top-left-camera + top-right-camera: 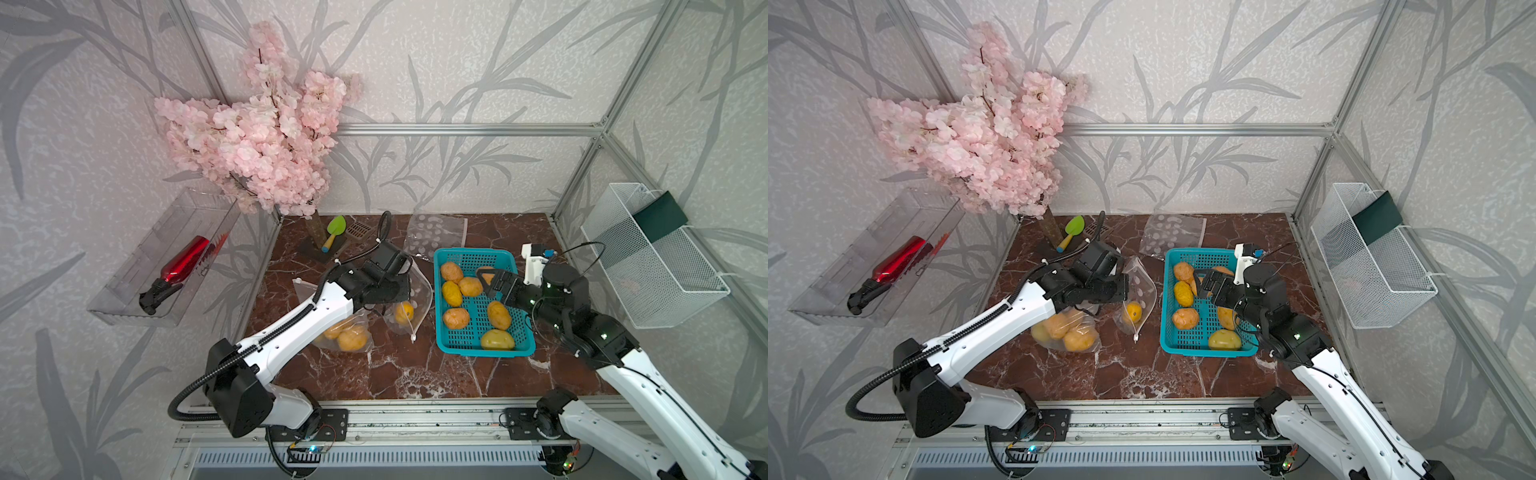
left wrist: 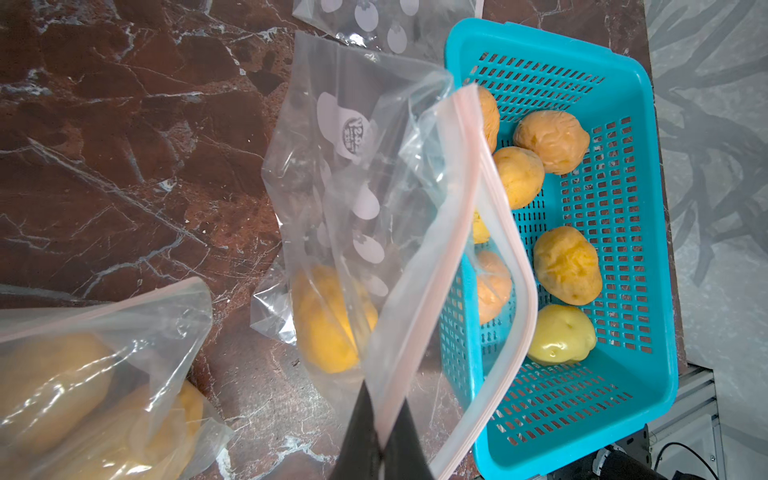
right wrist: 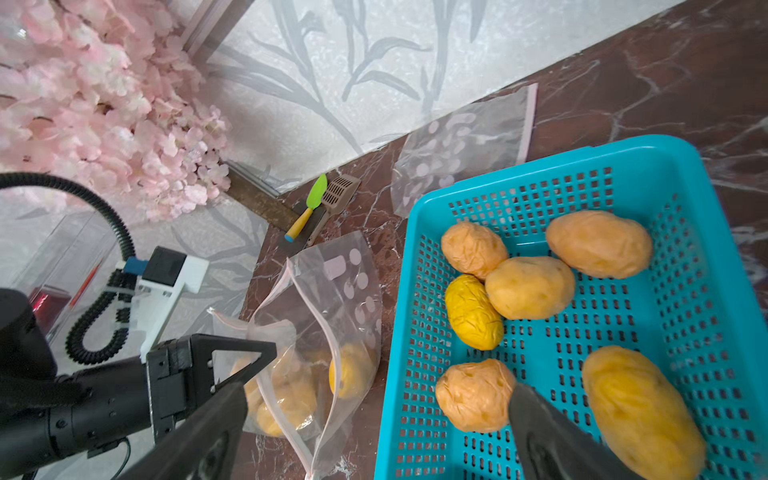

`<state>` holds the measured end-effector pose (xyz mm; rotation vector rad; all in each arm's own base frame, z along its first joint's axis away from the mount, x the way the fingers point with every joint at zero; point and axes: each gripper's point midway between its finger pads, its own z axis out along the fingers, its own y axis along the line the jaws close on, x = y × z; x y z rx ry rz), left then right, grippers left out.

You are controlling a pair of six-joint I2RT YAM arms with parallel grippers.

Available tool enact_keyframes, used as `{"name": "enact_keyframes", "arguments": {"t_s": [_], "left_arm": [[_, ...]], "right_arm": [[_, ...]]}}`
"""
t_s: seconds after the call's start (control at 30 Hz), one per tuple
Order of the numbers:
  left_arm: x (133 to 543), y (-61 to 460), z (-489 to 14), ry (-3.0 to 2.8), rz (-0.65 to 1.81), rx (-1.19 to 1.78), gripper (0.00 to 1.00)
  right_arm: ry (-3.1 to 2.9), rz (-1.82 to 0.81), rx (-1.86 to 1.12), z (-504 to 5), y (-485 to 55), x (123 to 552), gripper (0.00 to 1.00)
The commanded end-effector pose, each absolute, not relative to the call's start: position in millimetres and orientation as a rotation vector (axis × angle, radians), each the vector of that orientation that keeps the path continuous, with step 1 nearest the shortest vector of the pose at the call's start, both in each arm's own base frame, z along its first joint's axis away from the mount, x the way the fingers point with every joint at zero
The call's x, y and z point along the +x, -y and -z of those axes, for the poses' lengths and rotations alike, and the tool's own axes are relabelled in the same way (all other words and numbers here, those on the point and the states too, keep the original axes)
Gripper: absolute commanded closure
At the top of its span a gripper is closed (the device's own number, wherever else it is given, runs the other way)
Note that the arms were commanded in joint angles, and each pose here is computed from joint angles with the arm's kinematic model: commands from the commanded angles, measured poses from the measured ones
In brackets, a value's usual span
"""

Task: Put the potatoes into a zipper bag and zip it
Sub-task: Pick up the potato from the basket.

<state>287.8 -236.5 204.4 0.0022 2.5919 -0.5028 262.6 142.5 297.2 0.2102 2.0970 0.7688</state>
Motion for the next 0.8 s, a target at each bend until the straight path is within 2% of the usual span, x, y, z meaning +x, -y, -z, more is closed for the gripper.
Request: {"name": "enact_keyframes", "arguments": {"t_s": [0.0,0.2,0.33,0.6,0.77], "left_arm": [[288.4,227.6,-204.2,-2.589,0.466,-0.024,1.0],[289.5,227.4,-201.8,-2.594,0.463,-0.028,1.0],[289.7,227.4,-200.3,-2.602,0.46,-0.03,1.0],[289.5,227.7,-202.1,-2.598,0.467,-0.028,1.0],[291.6,224.0,-201.4,-2.593,0.438,-0.036,1.0]], "right_arm": [[-2.221,-0.692,0.083,-280.5,-139.1,251.5,0.01],[-2.501,-0.279,0.126,-230.7,-86.1,225.8,0.01],[-2.609,-0.153,0.195,-198.5,-69.5,212.0,0.0],[-2.772,-0.217,0.111,-162.4,-86.8,198.6,0.07],[-2.854,-0.11,0.019,-143.6,-94.7,195.4,0.11]]}}
